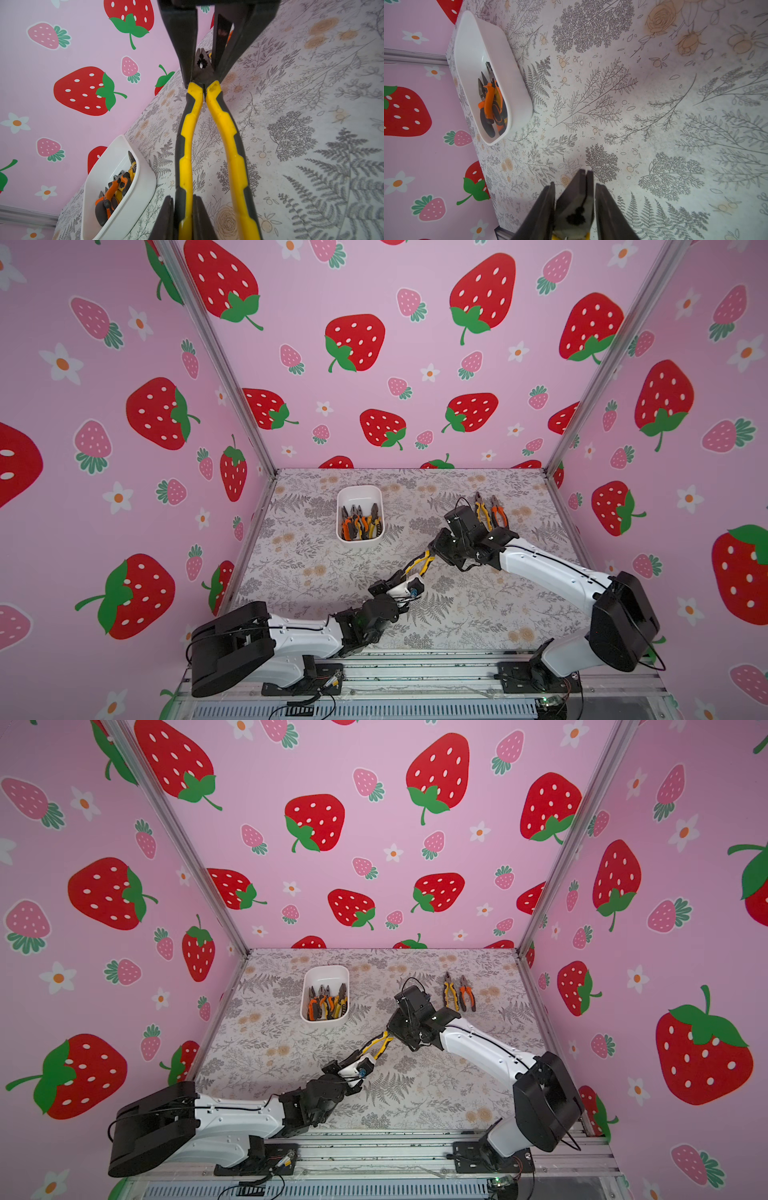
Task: Take the pliers out of the storage box
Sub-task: Place the pliers at the center of the board.
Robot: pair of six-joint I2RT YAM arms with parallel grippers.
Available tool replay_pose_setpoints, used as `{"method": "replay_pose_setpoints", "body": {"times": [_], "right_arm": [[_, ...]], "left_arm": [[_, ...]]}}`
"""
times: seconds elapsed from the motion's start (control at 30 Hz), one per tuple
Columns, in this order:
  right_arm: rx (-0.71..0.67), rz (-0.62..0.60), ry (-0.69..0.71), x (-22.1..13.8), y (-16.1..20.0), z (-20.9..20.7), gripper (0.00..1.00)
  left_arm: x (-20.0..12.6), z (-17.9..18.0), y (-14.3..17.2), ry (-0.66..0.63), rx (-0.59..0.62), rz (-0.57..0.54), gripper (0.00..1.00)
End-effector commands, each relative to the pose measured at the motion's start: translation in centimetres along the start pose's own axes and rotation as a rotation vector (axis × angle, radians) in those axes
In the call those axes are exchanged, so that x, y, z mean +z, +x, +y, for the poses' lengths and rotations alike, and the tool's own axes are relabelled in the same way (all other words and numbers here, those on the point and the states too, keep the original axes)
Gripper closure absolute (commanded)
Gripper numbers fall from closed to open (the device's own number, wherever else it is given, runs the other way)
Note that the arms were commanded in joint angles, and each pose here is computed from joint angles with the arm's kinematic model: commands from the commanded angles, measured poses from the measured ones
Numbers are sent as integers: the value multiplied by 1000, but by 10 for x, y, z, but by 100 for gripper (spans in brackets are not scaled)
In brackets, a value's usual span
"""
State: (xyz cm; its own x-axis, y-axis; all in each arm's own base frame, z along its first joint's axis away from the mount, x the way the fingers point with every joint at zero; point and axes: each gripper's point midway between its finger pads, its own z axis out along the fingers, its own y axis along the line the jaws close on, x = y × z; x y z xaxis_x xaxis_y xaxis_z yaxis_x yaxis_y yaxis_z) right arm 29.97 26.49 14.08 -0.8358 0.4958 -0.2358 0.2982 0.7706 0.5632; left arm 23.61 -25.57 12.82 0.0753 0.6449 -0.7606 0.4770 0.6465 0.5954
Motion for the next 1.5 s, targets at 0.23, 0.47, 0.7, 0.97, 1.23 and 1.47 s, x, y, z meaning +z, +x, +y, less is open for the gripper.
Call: {"method": "replay_pose_setpoints", "body": {"times": [0.23,0.47,0.7,0.97,1.23,1.47], "right_arm": [[29,31,-3,8,10,-2,67],[51,39,-11,11,13,-3,79],[3,15,-15,8,9,-1,97],[-112,-85,53,-6,-14,-1,100],[-348,-381,102,-66,-87,19,100],[-756,-669,252,-127,-164,59,100]], "left_arm": [[1,27,-40,-90,-126,-97,100],[1,27,-40,-94,-131,-97,100],[1,24,-41,-54,-116,-89,100],[-1,10,-47,67,-74,-50,49],[-14,23,-72,141,-135,-19,36],[-8,52,-72,152,-423,40,22]]}}
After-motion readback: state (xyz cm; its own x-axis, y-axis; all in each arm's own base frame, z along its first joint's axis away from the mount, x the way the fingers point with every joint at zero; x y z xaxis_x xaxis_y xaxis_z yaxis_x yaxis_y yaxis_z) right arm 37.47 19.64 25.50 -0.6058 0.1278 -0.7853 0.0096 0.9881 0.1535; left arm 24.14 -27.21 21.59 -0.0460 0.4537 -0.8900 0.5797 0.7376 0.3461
